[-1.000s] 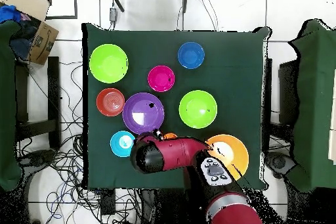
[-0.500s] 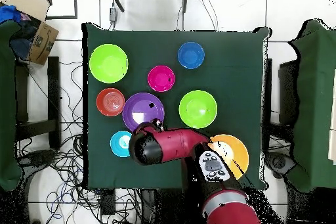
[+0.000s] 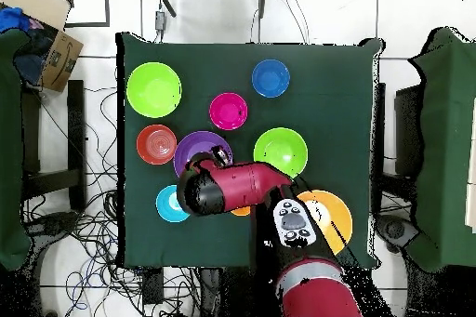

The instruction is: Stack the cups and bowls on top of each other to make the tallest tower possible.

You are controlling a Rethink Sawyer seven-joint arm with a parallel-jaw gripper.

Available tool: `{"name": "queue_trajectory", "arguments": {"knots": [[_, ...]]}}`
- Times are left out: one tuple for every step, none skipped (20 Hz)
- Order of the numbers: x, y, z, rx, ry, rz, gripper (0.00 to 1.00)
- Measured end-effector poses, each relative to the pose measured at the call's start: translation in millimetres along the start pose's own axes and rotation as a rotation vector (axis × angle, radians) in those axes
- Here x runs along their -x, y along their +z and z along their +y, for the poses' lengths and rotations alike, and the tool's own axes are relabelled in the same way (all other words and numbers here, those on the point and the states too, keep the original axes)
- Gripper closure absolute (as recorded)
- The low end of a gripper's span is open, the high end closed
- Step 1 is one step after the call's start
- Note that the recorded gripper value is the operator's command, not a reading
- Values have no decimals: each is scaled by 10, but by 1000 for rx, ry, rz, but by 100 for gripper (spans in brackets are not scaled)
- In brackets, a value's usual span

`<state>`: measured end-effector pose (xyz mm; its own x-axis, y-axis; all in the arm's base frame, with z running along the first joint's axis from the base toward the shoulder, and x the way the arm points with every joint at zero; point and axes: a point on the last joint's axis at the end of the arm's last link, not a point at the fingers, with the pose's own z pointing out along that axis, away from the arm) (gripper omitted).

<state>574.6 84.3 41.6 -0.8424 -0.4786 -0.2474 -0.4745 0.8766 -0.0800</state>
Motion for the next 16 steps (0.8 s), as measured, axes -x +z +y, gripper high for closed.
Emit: {"name": "queue_trajectory", "arguments": {"knots": [[8,4,-9,-2,0,-1,0],[19,11,-25,-5,1,-3,0],[31,18,-41,-8,1,-5,0],[54,38,-95,-17,4,-8,0],[58,47,-124,-23,5,-8,0],[62,55,-153,-29,6,-8,0],[62,59,-174,-35,6,-7,0],[61,63,-195,-40,7,-7,0],[60,69,-235,-53,6,-7,0],[59,72,-256,-60,6,-8,0],[57,80,-286,-72,4,-9,0],[56,102,-335,-95,-2,-14,0],[57,117,-365,-112,-7,-18,0],[58,126,-384,-123,-11,-22,0],[59,136,-396,-133,-16,-26,0],[61,145,-408,-143,-21,-30,0]]}}
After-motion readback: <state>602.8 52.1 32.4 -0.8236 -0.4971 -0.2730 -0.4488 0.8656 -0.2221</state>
